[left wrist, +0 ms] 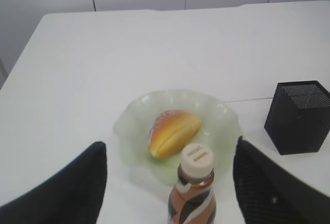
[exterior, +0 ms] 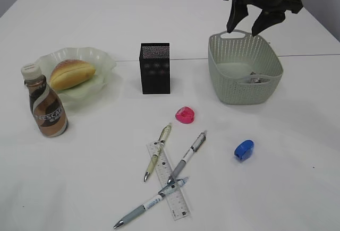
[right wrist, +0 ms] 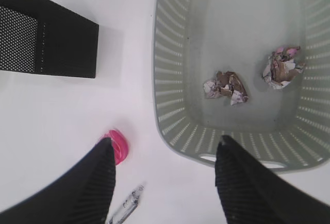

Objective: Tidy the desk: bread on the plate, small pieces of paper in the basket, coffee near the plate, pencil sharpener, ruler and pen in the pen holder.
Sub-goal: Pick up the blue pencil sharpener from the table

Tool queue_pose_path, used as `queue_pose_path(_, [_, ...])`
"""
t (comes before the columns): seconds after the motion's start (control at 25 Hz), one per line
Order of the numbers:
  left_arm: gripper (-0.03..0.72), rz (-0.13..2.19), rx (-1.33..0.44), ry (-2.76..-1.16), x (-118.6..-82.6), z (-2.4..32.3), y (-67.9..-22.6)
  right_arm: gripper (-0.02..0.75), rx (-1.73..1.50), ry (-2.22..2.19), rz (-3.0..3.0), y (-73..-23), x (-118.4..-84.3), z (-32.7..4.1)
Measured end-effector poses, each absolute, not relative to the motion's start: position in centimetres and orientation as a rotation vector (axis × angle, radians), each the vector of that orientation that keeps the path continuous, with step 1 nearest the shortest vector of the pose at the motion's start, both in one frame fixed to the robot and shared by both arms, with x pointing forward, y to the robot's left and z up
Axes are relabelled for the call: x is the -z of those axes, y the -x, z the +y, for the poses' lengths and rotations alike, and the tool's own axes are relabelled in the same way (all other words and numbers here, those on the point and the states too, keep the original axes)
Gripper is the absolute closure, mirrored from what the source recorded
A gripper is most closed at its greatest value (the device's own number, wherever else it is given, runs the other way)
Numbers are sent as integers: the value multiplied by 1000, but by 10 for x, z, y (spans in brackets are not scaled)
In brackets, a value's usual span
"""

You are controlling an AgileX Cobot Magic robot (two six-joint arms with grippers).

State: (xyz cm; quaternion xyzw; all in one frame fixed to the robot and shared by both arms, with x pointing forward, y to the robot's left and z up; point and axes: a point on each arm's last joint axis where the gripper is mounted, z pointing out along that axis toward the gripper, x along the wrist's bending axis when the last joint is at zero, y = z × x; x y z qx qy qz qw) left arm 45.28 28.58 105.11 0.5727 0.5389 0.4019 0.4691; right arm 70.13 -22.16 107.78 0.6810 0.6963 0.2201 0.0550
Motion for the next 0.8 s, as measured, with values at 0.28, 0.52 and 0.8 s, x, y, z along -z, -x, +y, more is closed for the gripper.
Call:
queue_pose_path(0.28, [186, 1646, -847, -1411, -1068, 296, -423, 286, -745, -2097, 2046, -682, -1109, -223])
queue_pose_path(0.52, [200, 1837, -728, -1478, -1092, 298, -414, 286, -661, -2197, 2063, -658, -1098, -225])
queue_pose_path(0.8, [202, 2012, -606, -1583, -1108, 299, -414, 287, -527, -2316, 2088, -618, -1080, -229])
